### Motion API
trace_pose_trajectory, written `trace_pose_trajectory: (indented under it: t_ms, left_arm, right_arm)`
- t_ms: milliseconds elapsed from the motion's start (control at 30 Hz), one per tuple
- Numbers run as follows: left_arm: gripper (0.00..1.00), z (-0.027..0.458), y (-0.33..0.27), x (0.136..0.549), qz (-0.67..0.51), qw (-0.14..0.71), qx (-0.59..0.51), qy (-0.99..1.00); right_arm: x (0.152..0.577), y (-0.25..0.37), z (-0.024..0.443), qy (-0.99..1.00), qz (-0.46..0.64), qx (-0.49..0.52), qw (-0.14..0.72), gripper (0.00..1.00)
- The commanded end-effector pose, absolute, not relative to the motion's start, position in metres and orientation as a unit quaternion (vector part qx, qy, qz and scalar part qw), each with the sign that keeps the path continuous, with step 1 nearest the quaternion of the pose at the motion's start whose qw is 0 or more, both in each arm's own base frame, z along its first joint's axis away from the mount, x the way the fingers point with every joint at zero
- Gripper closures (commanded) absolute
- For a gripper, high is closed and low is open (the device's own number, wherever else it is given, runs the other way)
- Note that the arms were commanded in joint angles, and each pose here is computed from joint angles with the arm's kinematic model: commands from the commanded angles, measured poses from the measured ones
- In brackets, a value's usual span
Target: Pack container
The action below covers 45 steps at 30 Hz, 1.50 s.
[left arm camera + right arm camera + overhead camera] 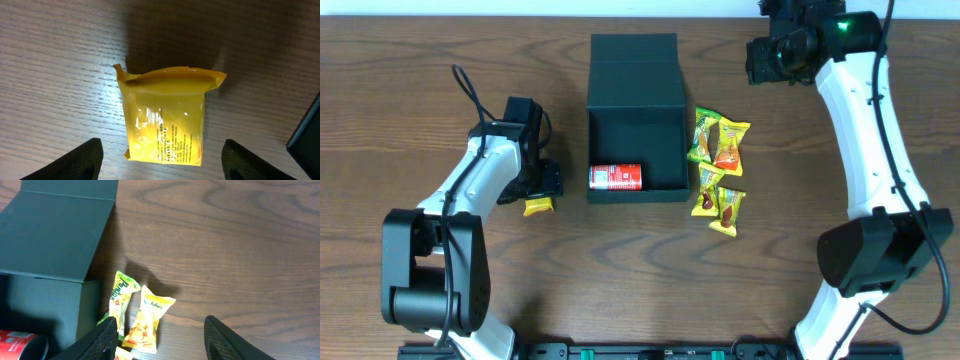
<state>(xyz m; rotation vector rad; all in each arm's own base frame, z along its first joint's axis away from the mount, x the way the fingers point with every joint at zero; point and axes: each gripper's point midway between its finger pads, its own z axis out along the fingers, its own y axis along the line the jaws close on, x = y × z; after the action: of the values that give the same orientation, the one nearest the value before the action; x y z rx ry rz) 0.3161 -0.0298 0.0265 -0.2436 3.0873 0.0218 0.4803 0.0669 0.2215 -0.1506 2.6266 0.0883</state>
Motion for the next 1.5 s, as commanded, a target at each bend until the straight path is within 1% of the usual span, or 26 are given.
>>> trace_pose_trajectory:
  t_ms: [0,67,167,533,600,667,700,1033,1133,1300,1467]
  left_arm:
    - [0.21,0.027,-0.024,0.314,0.02,0.03,-0.085,0.996]
    - [0.2,0.022,-0.024,0.31,0.02,0.027,-0.092,0.995]
    - [0.21,0.019,-0.031,0.309,0.0,0.025,-0.094,0.995]
    - [0.22,0.009,-0.033,0.306,-0.008,0.026,-0.093,0.995]
    - [0.23,0.009,-0.034,0.306,-0.01,0.026,-0.093,0.995]
    - [0.28,0.009,-0.034,0.306,-0.01,0.027,-0.093,0.995]
    - [0.28,0.009,-0.034,0.306,-0.01,0.027,-0.093,0.995]
    - [0.3,0.005,-0.033,0.302,-0.009,0.023,-0.093,0.995]
    - [0.35,0.005,-0.033,0.302,-0.009,0.023,-0.094,0.995]
    - [0.5,0.005,-0.033,0.302,-0.009,0.023,-0.093,0.995]
    - [0.51,0.005,-0.033,0.302,-0.009,0.023,-0.093,0.995]
  right_arm:
    - [0.481,0.067,0.236,0.961,0.036,-0.057,0.268,0.44]
    - [0.48,0.068,0.236,0.961,0.036,-0.058,0.268,0.44]
    - [0.48,0.07,0.236,0.961,0.037,-0.06,0.268,0.44]
    - [0.479,0.073,0.236,0.961,0.038,-0.063,0.267,0.45]
    - [0.479,0.073,0.235,0.961,0.038,-0.063,0.266,0.45]
    - [0.479,0.073,0.235,0.961,0.038,-0.063,0.266,0.45]
    - [0.479,0.073,0.235,0.961,0.038,-0.063,0.266,0.45]
    - [0.477,0.077,0.235,0.961,0.05,-0.067,0.263,0.46]
    - [0.477,0.077,0.235,0.961,0.05,-0.067,0.263,0.46]
    - [0.477,0.077,0.235,0.961,0.05,-0.067,0.263,0.46]
    - [0.476,0.077,0.235,0.962,0.05,-0.067,0.261,0.46]
